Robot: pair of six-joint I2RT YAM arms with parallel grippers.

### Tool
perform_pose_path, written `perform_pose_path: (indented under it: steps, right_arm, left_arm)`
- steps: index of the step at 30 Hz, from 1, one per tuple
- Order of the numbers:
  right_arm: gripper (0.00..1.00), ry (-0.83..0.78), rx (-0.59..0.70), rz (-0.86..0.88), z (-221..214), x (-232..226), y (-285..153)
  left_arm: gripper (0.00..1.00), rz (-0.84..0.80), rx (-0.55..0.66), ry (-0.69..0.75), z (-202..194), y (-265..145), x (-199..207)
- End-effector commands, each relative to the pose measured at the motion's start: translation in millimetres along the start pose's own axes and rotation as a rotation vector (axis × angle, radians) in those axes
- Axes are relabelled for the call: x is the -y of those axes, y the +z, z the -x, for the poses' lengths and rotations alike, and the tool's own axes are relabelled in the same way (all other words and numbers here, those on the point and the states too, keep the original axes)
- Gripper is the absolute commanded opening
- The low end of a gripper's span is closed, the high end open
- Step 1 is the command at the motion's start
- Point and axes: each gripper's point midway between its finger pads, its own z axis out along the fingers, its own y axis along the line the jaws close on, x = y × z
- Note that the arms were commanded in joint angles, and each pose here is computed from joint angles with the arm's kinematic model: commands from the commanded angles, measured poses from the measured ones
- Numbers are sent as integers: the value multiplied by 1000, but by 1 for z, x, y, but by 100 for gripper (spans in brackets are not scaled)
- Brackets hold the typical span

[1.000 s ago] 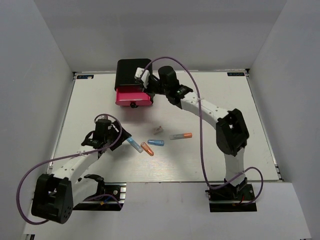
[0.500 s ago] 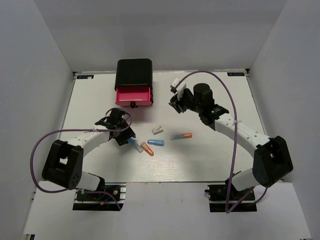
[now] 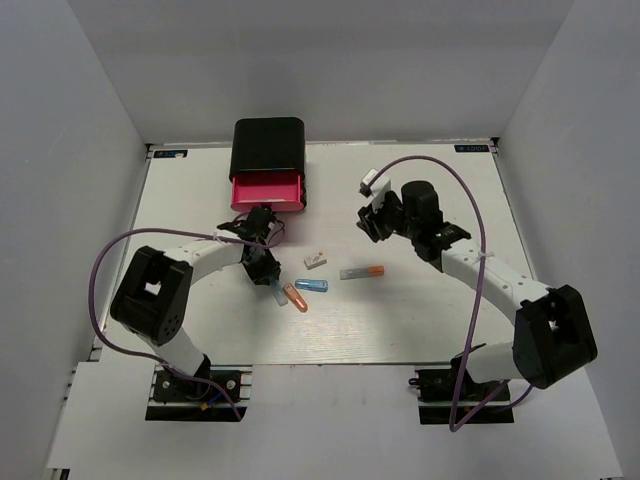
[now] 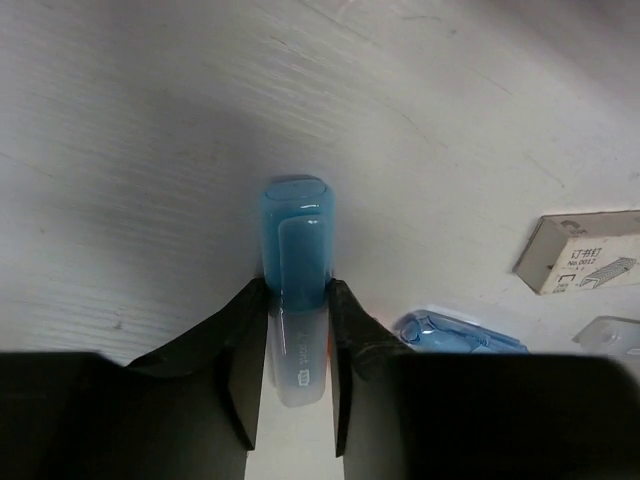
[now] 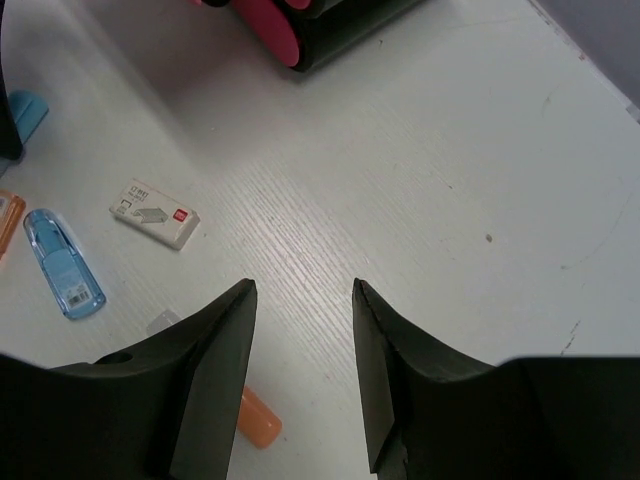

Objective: Sort the stationery into containers
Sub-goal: Pick up the pen from the center of the board, then place the pen in the drawer.

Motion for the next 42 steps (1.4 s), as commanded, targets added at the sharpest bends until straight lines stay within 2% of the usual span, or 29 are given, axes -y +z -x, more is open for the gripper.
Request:
perform_pose_path:
  steps: [1,5,8,12,17,22,24,25,30,35,42]
  right_arm:
    - [50,23,13,1,0,0,-8]
    - [50,37,2,-7,-8,2,-12]
    - [50,35,-16,2,-18,0,-14]
    - [51,29,-30,2,-26,0,-17]
    - [53,11,-46,21,-37,-6,-19]
    - [53,1,-64,27,-46,-8,-20]
    - [53,8,-69,30,-49,-10,-20]
    - [53,9,-69,30,-49,-10,-21]
    - [46,6,-89,40,-59,-15,-24]
    - [46,-10,-97,31,-63,-15,-31]
    - [46,-12,-101,24,-71,-20,-38]
  left_arm:
    - [33,118,-67,80,-24,12,-26]
    - [23,140,-78,124,-32,10,-38]
    - [12,84,-37,131,-28,-4,-34]
    - [10,-85,67,141,-7,-41,-2]
    - [10,-322,251,123,37,-112,50]
    - [12,-483,422,-57,82,-177,85]
    - [12,-539,467,-122,95,-193,97]
    - [12,-571,498,-199,106,-200,102]
    - [12,-679,624,-405,149,-221,123]
    - [12,-724,705,-589,191,-222,133]
    - [12,-628,765,-659,215,-203,123]
